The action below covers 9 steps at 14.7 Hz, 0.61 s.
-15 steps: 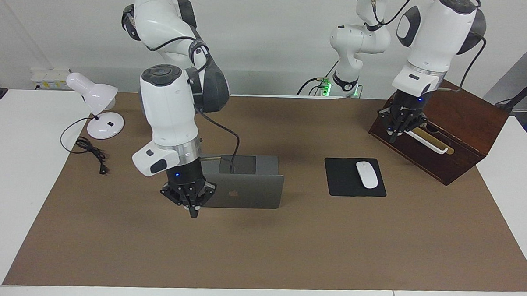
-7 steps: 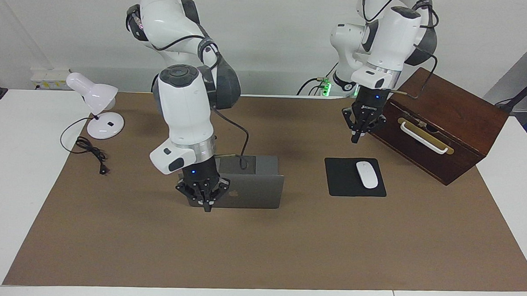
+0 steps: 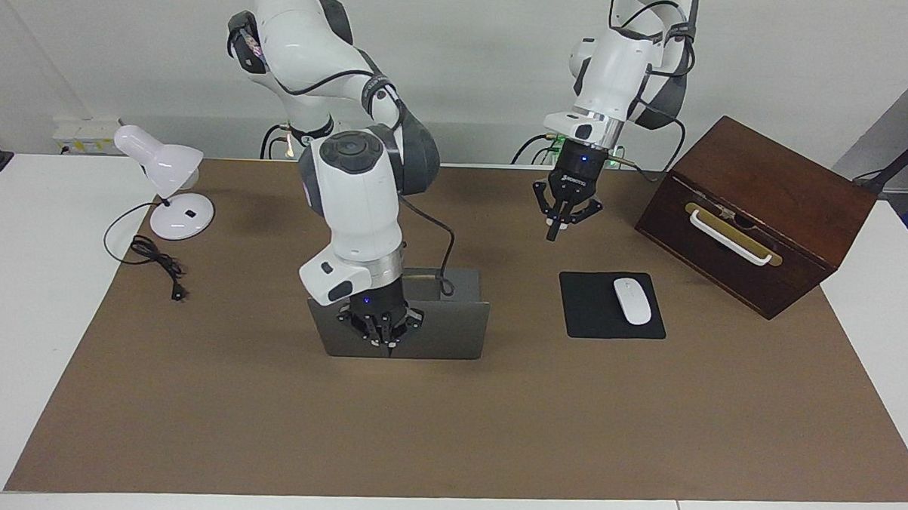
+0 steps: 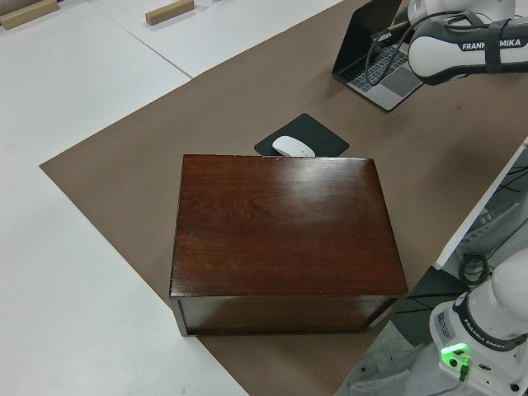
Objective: Close laptop with both arms
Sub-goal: 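Place the left gripper at the laptop base while the right gripper reaches the lid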
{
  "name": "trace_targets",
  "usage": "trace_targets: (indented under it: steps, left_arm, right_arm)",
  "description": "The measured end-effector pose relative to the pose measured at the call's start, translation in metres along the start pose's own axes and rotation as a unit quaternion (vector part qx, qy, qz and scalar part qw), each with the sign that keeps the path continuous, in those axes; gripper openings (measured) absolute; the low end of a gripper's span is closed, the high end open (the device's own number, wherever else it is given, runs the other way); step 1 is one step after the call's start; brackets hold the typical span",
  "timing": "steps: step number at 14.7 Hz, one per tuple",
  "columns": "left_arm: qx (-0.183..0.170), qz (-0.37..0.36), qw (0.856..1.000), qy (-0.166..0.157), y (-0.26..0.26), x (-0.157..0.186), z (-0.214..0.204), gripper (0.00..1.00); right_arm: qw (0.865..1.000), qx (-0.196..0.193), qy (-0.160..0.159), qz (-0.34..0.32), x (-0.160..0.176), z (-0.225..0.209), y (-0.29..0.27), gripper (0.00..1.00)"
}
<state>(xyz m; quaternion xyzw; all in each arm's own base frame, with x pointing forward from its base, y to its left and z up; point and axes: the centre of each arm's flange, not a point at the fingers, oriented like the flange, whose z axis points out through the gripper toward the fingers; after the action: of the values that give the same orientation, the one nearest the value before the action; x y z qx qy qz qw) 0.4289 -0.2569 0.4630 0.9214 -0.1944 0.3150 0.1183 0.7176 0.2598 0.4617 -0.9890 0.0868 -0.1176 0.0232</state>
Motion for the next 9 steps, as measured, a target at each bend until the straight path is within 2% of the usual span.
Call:
trace_targets:
  steps: [3, 5, 9]
  left_arm:
    - [-0.015, 0.018, 0.999, 0.024, 0.022, -0.015, 0.032, 0.01]
    - [-0.025, 0.030, 0.999, 0.035, 0.037, -0.027, 0.056, 0.01]
    - [-0.029, 0.038, 0.998, 0.035, 0.044, -0.041, 0.080, 0.01]
  right_arm:
    - [0.999, -0.010, -0.032, 0.005, -0.006, 0.005, 0.005, 0.01]
    - [0.998, 0.002, -0.064, 0.015, -0.012, 0.004, 0.004, 0.01]
    - [0.995, -0.004, -0.094, 0.024, -0.015, 0.001, 0.015, 0.01]
